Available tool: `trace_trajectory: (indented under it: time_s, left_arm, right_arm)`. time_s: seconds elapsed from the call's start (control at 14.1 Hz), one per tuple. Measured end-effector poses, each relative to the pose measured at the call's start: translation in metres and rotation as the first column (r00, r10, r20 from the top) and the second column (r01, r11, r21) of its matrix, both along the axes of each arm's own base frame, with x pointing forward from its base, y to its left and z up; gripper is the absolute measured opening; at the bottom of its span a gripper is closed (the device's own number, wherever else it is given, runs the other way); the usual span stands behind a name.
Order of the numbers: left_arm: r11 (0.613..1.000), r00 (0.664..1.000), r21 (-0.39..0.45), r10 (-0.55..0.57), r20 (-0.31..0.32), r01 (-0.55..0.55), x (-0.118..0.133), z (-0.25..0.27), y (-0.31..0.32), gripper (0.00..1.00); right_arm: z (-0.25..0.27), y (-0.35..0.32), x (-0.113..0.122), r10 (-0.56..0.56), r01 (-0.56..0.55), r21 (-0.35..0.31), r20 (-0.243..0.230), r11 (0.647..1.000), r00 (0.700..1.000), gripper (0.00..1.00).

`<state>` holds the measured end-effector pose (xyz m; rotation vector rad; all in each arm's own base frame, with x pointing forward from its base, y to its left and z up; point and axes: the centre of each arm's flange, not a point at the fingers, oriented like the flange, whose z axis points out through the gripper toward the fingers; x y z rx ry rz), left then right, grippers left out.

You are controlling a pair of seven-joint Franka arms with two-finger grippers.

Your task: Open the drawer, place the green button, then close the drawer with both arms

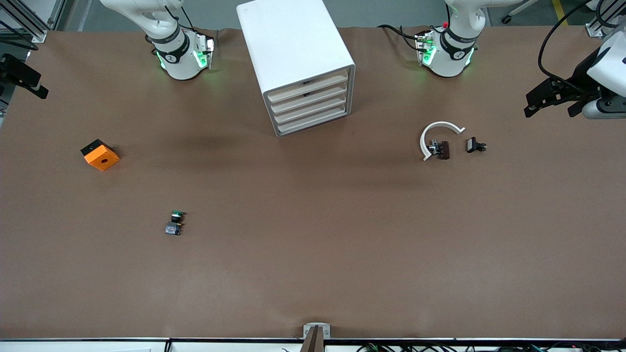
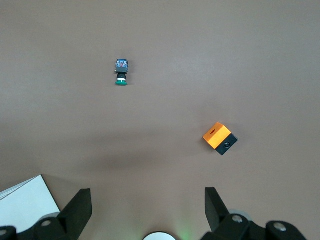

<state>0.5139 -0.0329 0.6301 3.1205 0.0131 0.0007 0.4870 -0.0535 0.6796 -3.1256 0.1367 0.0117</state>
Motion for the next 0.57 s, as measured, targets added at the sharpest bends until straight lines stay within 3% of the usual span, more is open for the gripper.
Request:
trace_trajectory:
  time_s: [0.57]
  left_arm:
    - [1.0, 1.0, 0.0, 0.008, -0.004, -0.008, 0.0013, -0.0021, 0.0044, 1.0]
  right_arm:
    - [0.0, -0.0006, 0.0, -0.001, 0.001, 0.0, 0.0, 1.0, 1.0, 1.0]
